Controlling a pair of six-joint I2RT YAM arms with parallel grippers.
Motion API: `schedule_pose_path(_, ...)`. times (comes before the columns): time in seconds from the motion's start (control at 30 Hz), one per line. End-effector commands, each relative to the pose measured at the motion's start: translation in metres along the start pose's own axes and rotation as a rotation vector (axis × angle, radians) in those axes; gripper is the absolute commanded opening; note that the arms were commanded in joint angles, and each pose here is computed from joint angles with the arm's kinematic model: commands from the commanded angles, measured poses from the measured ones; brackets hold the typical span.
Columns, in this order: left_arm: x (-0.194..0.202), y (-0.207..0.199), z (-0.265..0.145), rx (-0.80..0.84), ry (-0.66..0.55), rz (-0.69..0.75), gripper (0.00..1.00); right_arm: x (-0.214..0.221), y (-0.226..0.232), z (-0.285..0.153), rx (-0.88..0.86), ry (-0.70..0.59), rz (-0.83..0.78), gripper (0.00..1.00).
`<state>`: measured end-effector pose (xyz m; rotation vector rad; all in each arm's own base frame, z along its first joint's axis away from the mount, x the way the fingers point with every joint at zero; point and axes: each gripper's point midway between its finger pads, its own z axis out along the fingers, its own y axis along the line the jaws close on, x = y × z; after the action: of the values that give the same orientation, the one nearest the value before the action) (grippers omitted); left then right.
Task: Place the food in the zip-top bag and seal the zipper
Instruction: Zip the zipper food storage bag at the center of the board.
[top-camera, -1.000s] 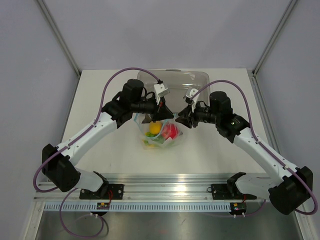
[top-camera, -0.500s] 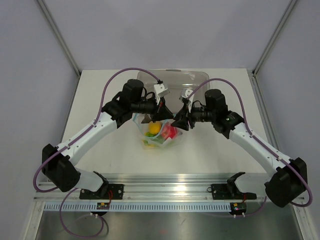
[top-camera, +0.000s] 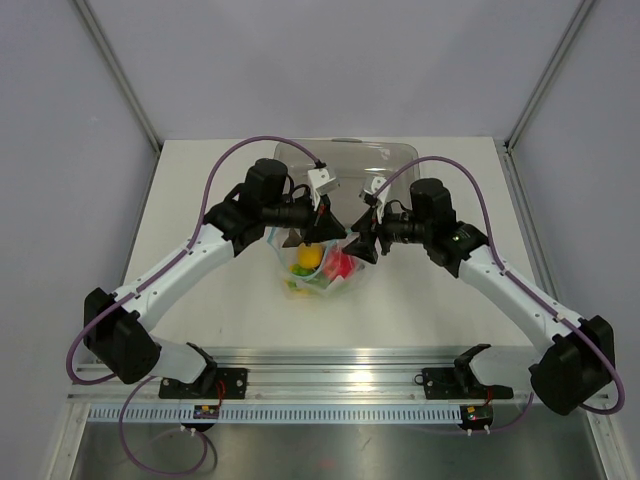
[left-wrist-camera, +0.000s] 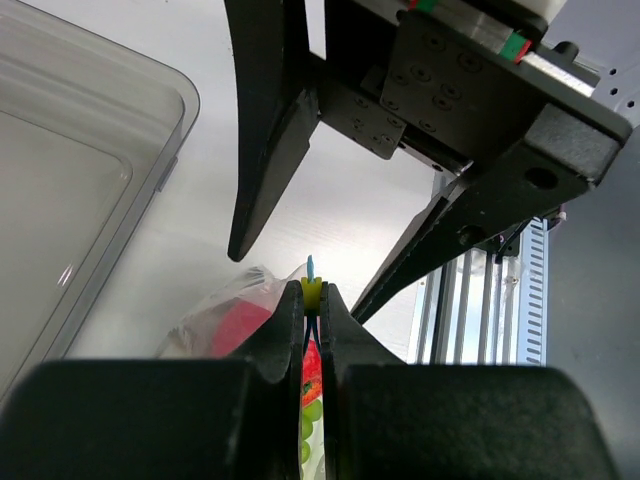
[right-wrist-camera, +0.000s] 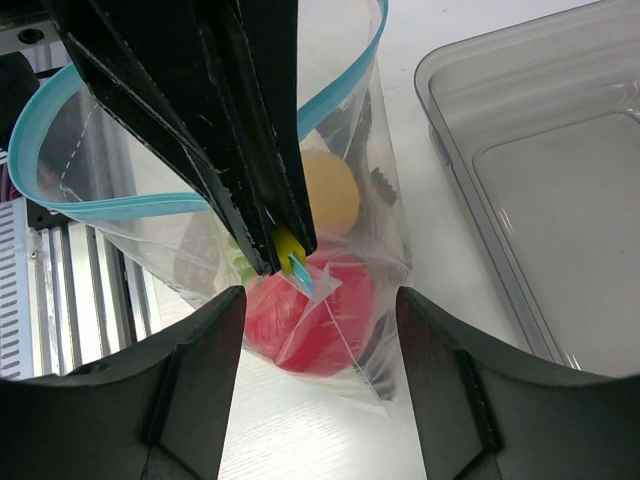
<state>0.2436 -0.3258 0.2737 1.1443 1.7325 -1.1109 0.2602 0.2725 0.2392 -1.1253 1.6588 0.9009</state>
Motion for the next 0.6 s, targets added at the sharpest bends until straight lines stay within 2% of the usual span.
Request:
schedule_pose_path(0.0,-0.018,-0.006,-0.006,0.01,-0.034,0.057,0.0,-0.015,-0.004,-0.011,0.032,-0.021,-0.053,0.69)
schedule_pose_path(0.1,-0.016,-0.006,-0.007,0.009,-0.026,0.057,0.0,-0.016,-0.007,-0.015,0.048,-0.033,-0.061,0.7)
schedule_pose_path(0.43,-0.02,-0.01,-0.01,0.015,-0.024,0.07,0.0,-0.025,0.001,-0.001,-0.085,-0.059,-0.03,0.71)
schedule_pose_path(0.57,-0.022,-0.011,-0.011,0.016,-0.029,0.073,0.0,-0.026,0.001,0.004,-0.116,-0.061,-0.018,0.69)
